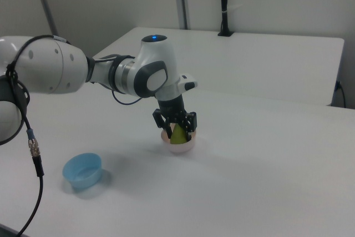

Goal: Pick up a pear from the bowl
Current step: 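Close the gripper on the pear stem end and lift it from the bowl, then carry the pear beside the pink bowl and lower it onto the table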

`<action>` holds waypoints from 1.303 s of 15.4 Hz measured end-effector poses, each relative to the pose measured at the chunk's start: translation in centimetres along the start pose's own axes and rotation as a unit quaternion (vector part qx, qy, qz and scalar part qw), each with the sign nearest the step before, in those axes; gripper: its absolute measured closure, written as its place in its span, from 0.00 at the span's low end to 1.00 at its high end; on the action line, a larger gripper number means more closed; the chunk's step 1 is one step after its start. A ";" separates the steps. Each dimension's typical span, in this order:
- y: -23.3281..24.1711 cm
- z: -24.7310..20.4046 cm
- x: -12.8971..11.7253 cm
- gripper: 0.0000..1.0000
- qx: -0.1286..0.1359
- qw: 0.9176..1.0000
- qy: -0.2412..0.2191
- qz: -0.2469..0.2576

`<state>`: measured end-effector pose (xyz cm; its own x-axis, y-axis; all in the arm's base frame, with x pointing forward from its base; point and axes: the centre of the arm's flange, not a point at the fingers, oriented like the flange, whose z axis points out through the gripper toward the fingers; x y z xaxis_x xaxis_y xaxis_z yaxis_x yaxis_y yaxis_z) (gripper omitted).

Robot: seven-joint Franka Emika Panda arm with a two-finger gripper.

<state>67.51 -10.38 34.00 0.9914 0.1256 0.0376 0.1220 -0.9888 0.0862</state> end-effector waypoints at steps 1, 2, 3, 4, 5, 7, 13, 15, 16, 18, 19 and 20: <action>-0.1 0.0 0.0 0.36 -0.001 1.000 0.003 -0.001; -0.2 -0.1 0.1 0.37 -0.001 1.000 0.004 -0.001; -0.3 0.0 0.1 0.37 -0.001 1.000 0.003 -0.002; -0.4 -0.1 0.1 0.37 -0.002 1.000 0.003 -0.004; -0.5 -0.1 0.1 0.37 -0.002 1.000 0.004 -0.005; -0.7 -0.4 0.3 0.37 -0.002 1.000 0.006 -0.005; -0.2 -8.7 1.3 0.37 -0.003 1.000 0.027 0.005; 0.0 -11.7 1.5 0.37 0.000 0.999 0.032 0.012; 0.0 -13.1 1.5 0.37 0.004 0.999 0.034 0.015; 0.3 -15.1 1.5 0.37 0.009 0.999 0.035 0.019; 0.5 -15.6 1.5 0.37 0.010 0.999 0.036 0.021; 0.8 -15.8 1.5 0.37 0.010 0.999 0.036 0.023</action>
<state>68.29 -9.73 49.89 0.9901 0.0842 0.1123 0.0775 -0.9950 0.0632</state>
